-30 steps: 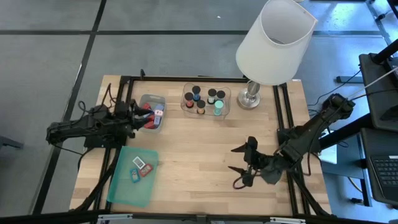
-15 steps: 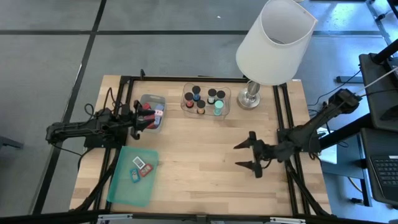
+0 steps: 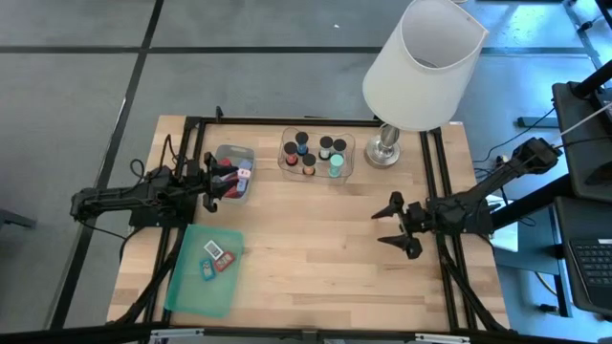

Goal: Pick & Place Office items
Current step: Return to Home Position

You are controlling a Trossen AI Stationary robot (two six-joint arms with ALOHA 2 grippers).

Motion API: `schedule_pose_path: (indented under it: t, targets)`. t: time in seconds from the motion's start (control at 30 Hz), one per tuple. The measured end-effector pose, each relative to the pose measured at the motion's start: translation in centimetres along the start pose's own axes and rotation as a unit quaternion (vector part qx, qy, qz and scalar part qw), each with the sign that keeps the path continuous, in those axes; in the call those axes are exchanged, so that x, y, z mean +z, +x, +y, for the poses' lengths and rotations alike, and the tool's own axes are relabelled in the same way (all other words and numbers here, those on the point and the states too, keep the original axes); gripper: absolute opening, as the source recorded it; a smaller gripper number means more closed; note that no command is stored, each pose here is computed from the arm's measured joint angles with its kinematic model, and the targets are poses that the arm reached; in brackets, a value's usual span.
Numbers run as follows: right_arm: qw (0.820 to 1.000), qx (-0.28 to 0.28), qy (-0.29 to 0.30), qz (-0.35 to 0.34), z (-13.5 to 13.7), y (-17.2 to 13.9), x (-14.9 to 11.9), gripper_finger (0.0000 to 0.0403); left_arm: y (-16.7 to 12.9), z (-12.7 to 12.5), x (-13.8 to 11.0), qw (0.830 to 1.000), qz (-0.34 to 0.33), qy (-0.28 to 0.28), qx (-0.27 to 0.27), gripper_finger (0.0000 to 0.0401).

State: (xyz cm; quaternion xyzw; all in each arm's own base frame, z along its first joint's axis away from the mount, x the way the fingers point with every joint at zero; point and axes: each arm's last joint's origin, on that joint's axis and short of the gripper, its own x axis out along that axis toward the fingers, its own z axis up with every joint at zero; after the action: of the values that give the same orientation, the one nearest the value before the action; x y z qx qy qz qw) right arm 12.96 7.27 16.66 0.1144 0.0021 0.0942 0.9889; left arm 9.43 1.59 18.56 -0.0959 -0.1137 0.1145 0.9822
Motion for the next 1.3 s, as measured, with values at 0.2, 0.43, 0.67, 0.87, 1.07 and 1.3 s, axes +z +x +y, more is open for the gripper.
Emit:
schedule_pose_path:
  t: [0.2,0.43,0.67,0.87,1.07,1.3]
  targets:
    - [0.998,0.029,-0.039,-0.028,-0.4,-0.7,0.8,0.0329,0.0,0.0,-0.1,1.000,0.003,0.000,0.001,0.0191]
    - [0.996,0.017,-0.073,-0.041,-1.4,-1.5,1.6,0.0329,0.0,0.0,0.0,1.000,0.001,0.016,0.001,0.0191]
    - [0.998,-0.009,-0.057,-0.037,-2.7,-2.4,1.9,0.0329,0.0,0.0,0.0,0.999,0.000,0.051,0.004,0.0190]
    - [0.997,-0.033,-0.058,-0.044,-3.6,-3.0,2.2,0.0329,0.0,0.2,0.1,0.993,-0.005,0.116,0.030,0.0190]
    - [0.995,-0.091,-0.035,-0.033,-5.0,-3.5,2.0,0.0329,-0.1,0.8,0.2,0.984,-0.013,0.114,0.139,0.0191]
    - [0.980,-0.196,-0.028,-0.035,-6.5,-4.0,1.9,0.0329,-0.2,1.5,0.1,0.957,-0.005,0.127,0.262,0.0191]
